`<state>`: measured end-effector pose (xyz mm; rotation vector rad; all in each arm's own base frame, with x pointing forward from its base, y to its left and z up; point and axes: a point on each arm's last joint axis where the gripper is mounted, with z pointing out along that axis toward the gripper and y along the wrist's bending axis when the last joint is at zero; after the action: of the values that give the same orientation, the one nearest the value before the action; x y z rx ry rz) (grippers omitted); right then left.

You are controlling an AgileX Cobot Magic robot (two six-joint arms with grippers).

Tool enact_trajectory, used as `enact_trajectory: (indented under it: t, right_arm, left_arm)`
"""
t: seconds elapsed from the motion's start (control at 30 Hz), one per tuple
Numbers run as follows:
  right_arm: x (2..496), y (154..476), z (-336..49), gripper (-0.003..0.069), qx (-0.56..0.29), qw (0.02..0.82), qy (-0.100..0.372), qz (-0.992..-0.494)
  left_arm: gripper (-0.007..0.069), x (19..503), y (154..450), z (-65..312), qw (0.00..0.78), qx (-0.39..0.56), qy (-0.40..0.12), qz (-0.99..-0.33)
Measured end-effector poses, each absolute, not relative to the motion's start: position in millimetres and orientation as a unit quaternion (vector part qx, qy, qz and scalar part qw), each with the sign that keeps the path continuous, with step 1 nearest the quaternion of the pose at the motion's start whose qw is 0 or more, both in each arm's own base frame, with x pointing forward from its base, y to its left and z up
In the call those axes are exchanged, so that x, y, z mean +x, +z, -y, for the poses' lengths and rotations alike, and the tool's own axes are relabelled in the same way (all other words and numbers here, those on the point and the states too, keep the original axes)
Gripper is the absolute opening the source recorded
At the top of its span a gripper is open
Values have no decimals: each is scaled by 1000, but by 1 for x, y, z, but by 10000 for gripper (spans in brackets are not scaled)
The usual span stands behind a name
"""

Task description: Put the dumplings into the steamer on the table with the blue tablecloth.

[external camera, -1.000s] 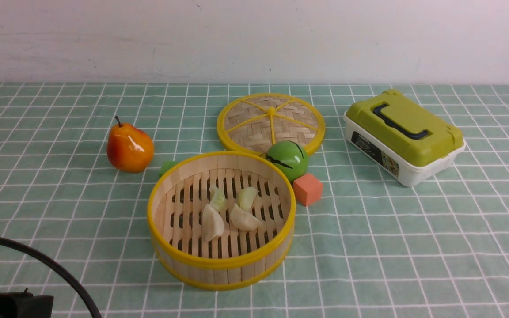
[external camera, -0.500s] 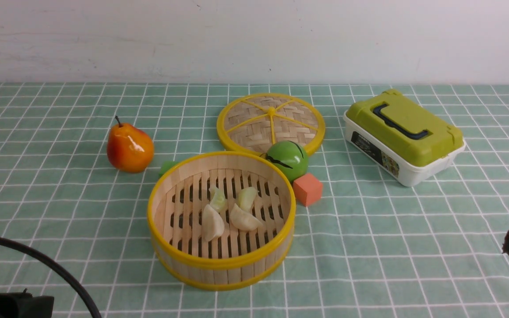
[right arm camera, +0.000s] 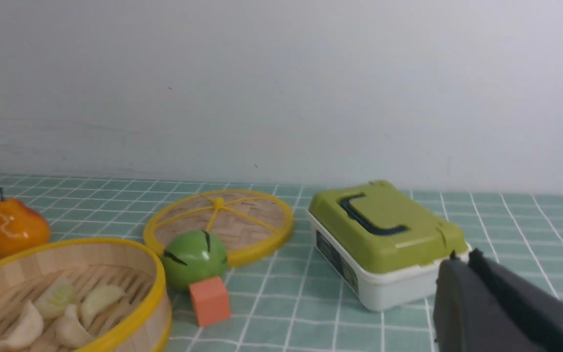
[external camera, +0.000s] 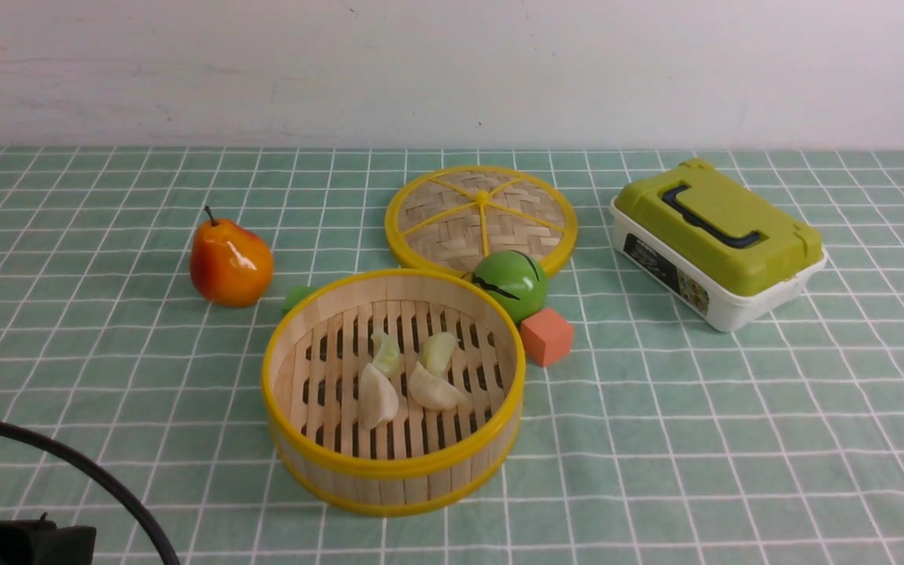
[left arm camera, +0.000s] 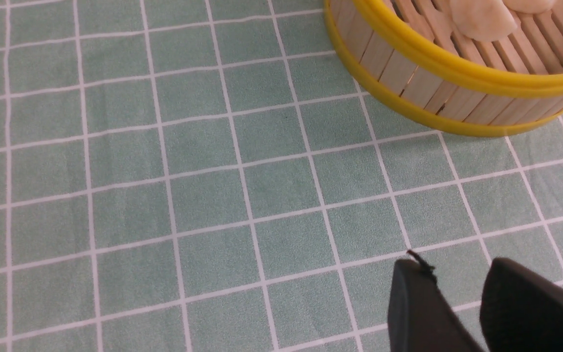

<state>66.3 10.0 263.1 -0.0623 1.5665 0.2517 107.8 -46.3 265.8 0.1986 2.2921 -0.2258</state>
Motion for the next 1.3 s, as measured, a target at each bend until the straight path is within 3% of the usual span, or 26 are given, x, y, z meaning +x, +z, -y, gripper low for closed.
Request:
enact_trajectory:
  t: [0.37, 0.57, 0.8, 1.3]
  right_arm:
    - [57, 189, -4, 0, 32, 660, 62, -748]
    - [55, 180, -5, 0, 7, 631, 39, -775]
    - [52, 173, -6, 0, 37, 591, 68, -803]
    - [52, 173, -7, 1, 33, 584, 85, -807]
  left_arm:
    - [214, 108, 266, 46, 403, 79, -89, -907]
    - [218, 108, 266, 46, 403, 79, -89, -907]
    - [227, 108, 266, 46, 403, 79, -89, -907]
    - [237, 108, 266, 46, 403, 79, -89, -907]
